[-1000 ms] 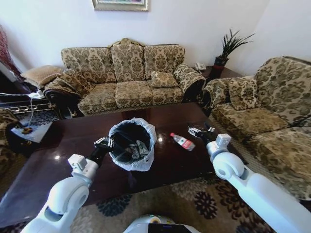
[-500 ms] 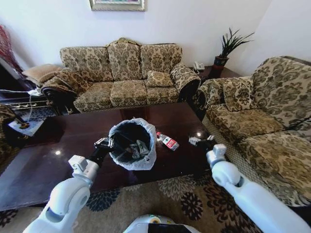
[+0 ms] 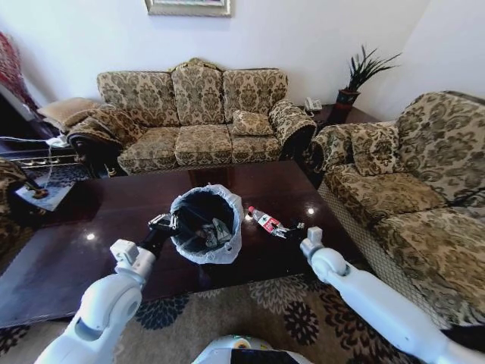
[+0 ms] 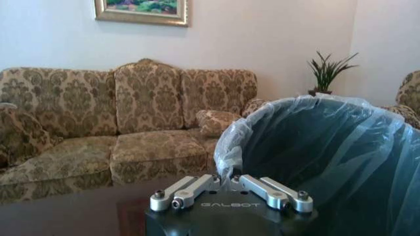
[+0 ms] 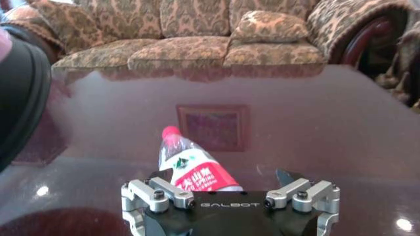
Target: Move to the front of the table and place the trash on the table into the trash bin.
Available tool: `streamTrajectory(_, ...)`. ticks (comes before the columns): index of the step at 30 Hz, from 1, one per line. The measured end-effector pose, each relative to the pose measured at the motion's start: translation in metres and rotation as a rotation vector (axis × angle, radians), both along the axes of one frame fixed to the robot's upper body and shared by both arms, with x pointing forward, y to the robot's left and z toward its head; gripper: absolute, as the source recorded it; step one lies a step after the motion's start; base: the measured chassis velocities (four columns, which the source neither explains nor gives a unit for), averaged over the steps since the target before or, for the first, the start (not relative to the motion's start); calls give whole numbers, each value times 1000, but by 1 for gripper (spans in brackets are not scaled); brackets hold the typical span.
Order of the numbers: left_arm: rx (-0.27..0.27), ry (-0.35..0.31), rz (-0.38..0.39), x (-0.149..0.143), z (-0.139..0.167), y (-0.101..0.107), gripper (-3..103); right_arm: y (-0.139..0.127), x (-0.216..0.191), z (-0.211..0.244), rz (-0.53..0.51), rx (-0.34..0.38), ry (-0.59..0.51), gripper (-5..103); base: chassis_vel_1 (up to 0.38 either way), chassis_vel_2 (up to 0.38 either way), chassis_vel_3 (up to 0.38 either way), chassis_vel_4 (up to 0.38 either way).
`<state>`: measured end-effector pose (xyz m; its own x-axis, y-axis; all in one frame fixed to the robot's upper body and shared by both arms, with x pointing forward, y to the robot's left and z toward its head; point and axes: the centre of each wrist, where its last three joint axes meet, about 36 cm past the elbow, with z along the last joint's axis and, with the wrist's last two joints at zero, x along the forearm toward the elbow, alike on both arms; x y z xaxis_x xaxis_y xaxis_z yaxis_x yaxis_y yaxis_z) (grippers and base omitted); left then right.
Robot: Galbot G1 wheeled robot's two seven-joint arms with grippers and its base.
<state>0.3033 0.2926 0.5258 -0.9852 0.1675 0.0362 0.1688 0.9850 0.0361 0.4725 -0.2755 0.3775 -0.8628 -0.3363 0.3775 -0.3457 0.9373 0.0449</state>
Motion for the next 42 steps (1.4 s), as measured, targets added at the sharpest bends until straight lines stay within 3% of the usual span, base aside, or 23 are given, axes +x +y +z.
streamTrajectory(9, 1, 16, 7, 4, -6, 3, 3, -1, 1, -22, 60, 14, 39, 101, 0, 0, 0, 0)
streamTrajectory(15, 3, 20, 5, 3, -7, 3, 3, 1, 11, -38, 56, -5, 21, 79, 0, 0, 0, 0)
streamTrajectory(17, 4, 21, 4, 3, -7, 3, 3, 0, 11, -40, 53, -8, 19, 79, 0, 0, 0, 0)
streamTrajectory(21, 10, 24, -1, 3, -7, 3, 3, -4, 13, -45, 57, -13, 6, 58, 0, 0, 0, 0)
streamTrajectory(23, 11, 24, -3, 3, -6, 3, 3, -4, 13, -46, 56, -14, 3, 58, 0, 0, 0, 0)
streamTrajectory(24, 12, 24, -6, 3, -6, 3, 3, -2, 14, -47, 57, -12, -6, 48, 0, 0, 0, 0)
streamTrajectory(27, 13, 22, -9, 3, -5, 3, 3, 0, 13, -48, 59, -12, -16, 45, 0, 0, 0, 0)
streamTrajectory(30, 14, 19, -11, 1, -4, 3, 3, 2, 9, -46, 64, -23, -44, 34, 0, 0, 0, 0)
streamTrajectory(37, 15, 12, -15, 0, -1, 2, 3, -10, 8, -6, -14, -41, -175, 23, 0, 0, 0, 0)
streamTrajectory(39, 9, 9, -16, -2, 0, 0, 3, -20, 14, 20, -49, -46, -240, 12, 0, 0, 0, 0)
streamTrajectory(42, 5, 3, -20, -4, 2, -1, 3, -28, 18, 53, -77, -32, -309, 4, 0, 0, 0, 0)
